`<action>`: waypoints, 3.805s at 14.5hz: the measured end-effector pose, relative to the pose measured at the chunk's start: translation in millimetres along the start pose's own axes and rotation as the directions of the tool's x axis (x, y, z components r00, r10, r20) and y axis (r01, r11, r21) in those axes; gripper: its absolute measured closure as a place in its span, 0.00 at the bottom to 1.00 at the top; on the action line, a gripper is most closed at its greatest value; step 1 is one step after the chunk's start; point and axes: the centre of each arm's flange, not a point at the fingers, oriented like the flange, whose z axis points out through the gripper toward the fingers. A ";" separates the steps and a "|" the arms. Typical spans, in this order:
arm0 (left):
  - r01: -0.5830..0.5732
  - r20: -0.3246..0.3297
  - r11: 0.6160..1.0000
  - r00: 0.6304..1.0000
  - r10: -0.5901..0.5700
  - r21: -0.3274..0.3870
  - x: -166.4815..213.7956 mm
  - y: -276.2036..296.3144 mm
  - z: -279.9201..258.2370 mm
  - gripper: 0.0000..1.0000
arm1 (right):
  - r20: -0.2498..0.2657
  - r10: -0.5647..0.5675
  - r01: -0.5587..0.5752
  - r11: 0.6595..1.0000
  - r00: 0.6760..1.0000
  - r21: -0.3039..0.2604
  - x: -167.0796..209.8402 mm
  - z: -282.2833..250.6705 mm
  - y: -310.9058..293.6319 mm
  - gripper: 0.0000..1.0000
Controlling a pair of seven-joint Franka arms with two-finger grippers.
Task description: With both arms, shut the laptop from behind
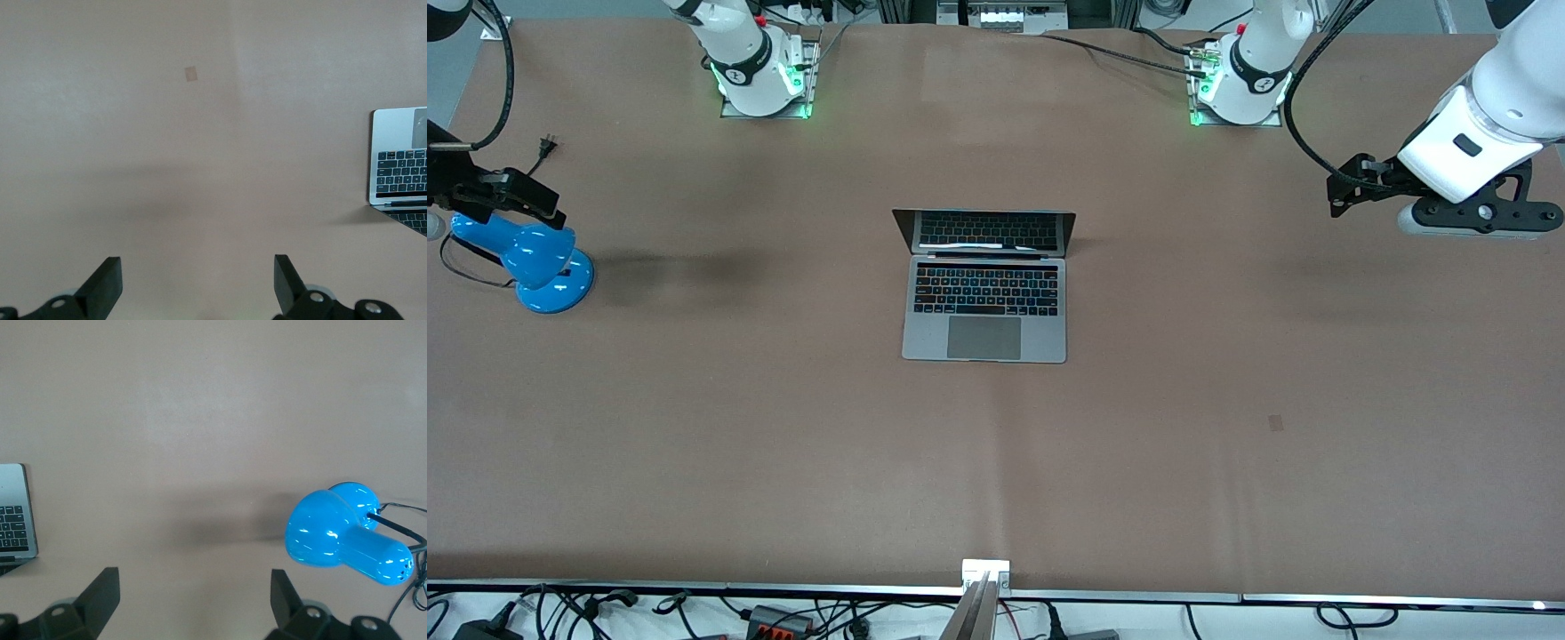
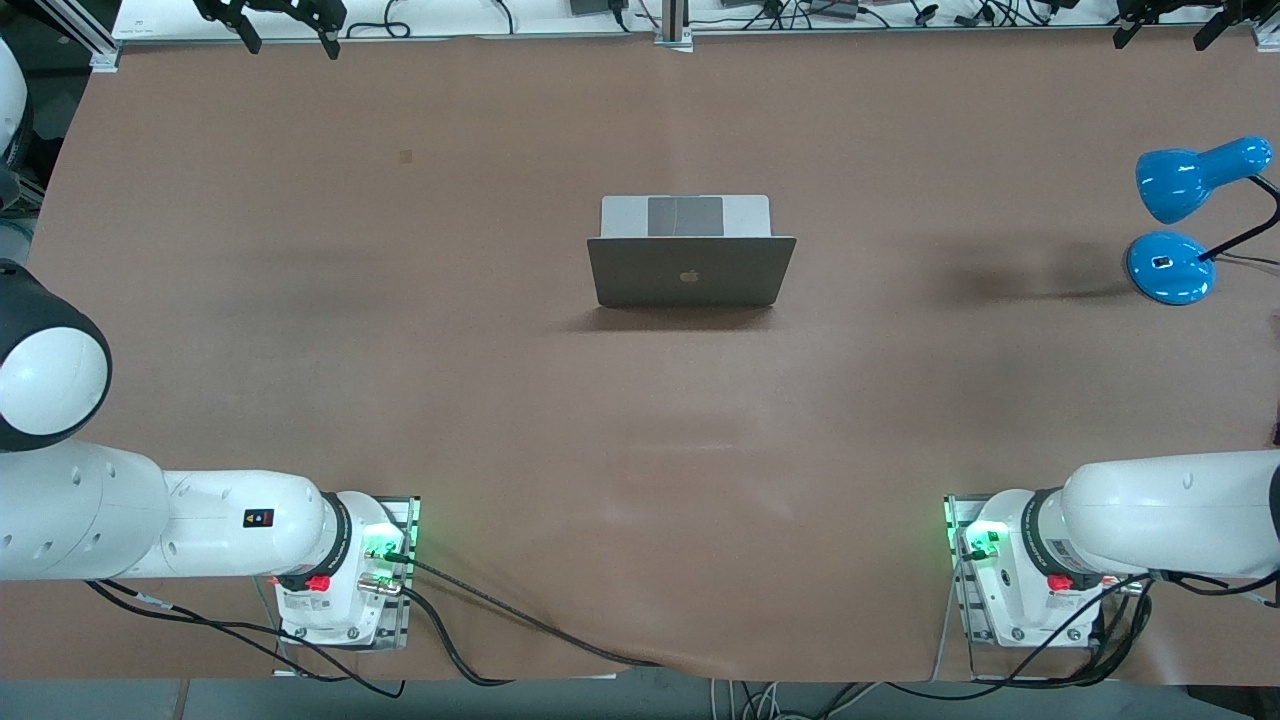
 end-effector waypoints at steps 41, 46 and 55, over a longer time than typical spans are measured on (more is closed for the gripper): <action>-0.131 0.309 0.939 0.922 0.233 -0.318 -90.5 149.9 102.2 0.99 | 0.346 -0.094 -0.001 0.964 0.934 0.265 -114.2 178.1 -327.9 0.99; -0.156 0.244 0.907 0.933 0.266 -0.391 -111.4 220.3 158.1 0.99 | 0.331 -0.050 -0.031 0.972 0.942 0.235 -136.2 197.7 -375.5 0.99; -0.160 0.113 0.875 0.965 0.235 -0.457 -121.4 288.0 236.4 0.99 | 0.335 -0.040 -0.039 0.973 0.941 0.225 -136.7 206.1 -380.5 0.99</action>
